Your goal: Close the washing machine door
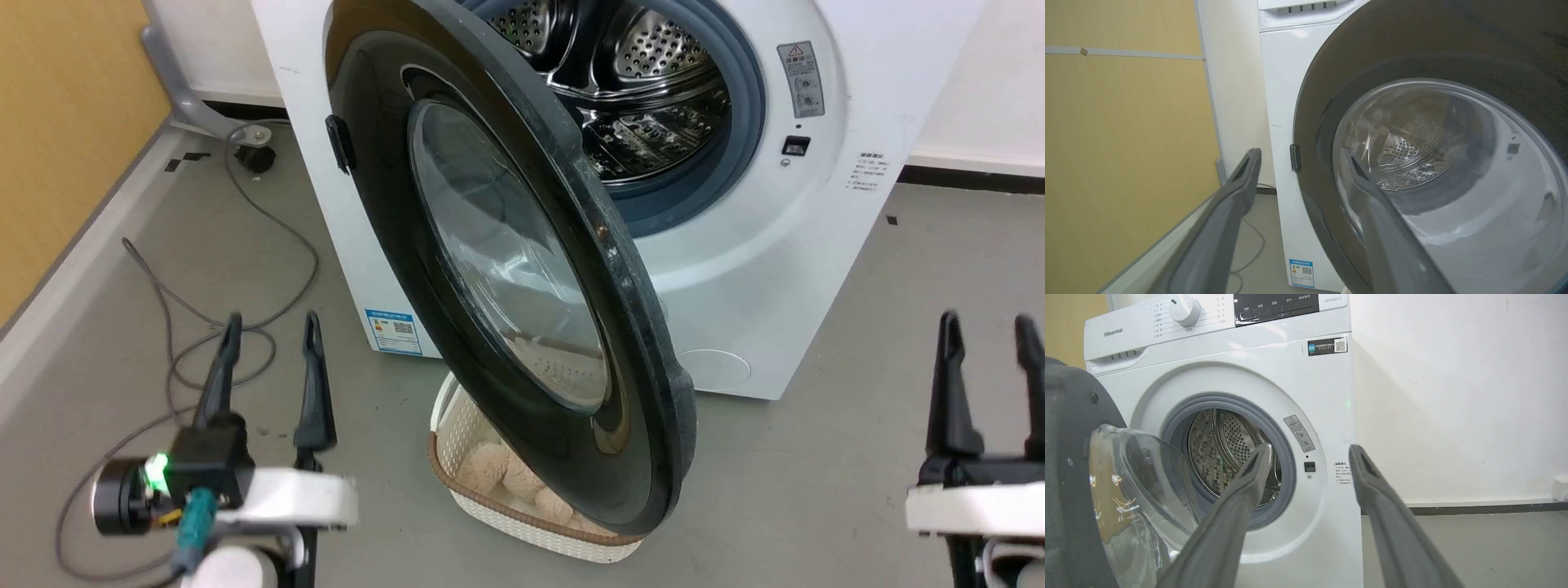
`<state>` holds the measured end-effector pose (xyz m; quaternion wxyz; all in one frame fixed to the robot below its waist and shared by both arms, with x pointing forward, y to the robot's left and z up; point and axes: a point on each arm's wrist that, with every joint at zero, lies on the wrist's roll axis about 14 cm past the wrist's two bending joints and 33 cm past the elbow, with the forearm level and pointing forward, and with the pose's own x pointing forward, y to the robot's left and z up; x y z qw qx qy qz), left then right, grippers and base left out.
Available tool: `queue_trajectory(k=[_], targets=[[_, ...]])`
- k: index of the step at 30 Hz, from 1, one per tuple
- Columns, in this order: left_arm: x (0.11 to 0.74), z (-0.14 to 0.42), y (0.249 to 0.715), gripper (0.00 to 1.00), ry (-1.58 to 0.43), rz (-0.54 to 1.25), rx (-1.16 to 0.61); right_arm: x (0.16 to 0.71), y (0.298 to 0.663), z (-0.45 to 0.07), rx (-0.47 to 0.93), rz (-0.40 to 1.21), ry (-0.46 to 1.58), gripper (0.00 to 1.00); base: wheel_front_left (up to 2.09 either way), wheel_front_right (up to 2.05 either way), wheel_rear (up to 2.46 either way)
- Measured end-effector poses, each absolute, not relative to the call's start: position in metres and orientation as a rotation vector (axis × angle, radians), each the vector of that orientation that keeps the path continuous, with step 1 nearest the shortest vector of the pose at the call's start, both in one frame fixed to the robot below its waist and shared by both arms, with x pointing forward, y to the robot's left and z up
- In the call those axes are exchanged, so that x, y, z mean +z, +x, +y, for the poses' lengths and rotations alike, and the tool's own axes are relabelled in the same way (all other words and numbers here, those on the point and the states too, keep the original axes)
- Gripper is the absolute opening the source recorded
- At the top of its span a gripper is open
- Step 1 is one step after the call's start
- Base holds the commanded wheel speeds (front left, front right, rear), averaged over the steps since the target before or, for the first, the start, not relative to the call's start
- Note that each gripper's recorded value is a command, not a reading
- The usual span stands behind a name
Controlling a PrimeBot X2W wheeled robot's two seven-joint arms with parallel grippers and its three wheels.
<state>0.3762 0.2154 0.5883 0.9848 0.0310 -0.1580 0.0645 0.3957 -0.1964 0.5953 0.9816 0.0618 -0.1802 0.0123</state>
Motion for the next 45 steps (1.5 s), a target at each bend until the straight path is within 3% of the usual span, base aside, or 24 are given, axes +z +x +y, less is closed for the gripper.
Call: queue_trajectory(k=[1,2,3,4,13,14,24,30,37,45], targets=[[0.584,0.215,0.373,1.00,0.074,-0.307,0.131,0.602,0.397,-0.195,0.030,-0.383,0.123,1.00,0.00,0.00,0.00],[0.581,0.216,0.370,1.00,0.085,-0.297,0.133,0.610,0.398,-0.193,0.035,-0.406,0.119,0.85,0.00,0.00,0.00],[0.577,0.217,0.367,1.00,0.089,-0.287,0.139,0.617,0.399,-0.192,0.040,-0.428,0.119,0.37,0.00,0.00,0.00],[0.574,0.220,0.364,1.00,0.093,-0.278,0.148,0.626,0.400,-0.189,0.049,-0.454,0.122,0.00,0.00,0.00,0.00],[0.561,0.235,0.353,1.00,0.107,-0.238,0.216,0.710,0.394,-0.143,0.222,-0.715,0.253,0.00,0.00,0.00,0.00],[0.558,0.237,0.352,1.00,0.111,-0.230,0.225,0.729,0.387,-0.127,0.289,-0.769,0.297,0.00,0.00,0.00,0.00],[0.549,0.241,0.351,1.00,0.106,-0.202,0.246,0.766,0.347,-0.056,0.623,-0.857,0.442,0.00,0.00,0.00,0.00],[0.548,0.241,0.352,1.00,0.109,-0.198,0.246,0.755,0.323,-0.016,0.818,-0.821,0.335,0.00,0.00,0.00,0.00],[0.547,0.238,0.355,1.00,0.112,-0.197,0.239,0.693,0.309,0.025,0.991,-0.632,0.183,0.00,0.00,0.00,0.00],[0.545,0.234,0.358,1.00,0.104,-0.193,0.231,0.605,0.315,0.038,1.022,-0.371,0.056,0.00,0.00,0.00,0.00]])
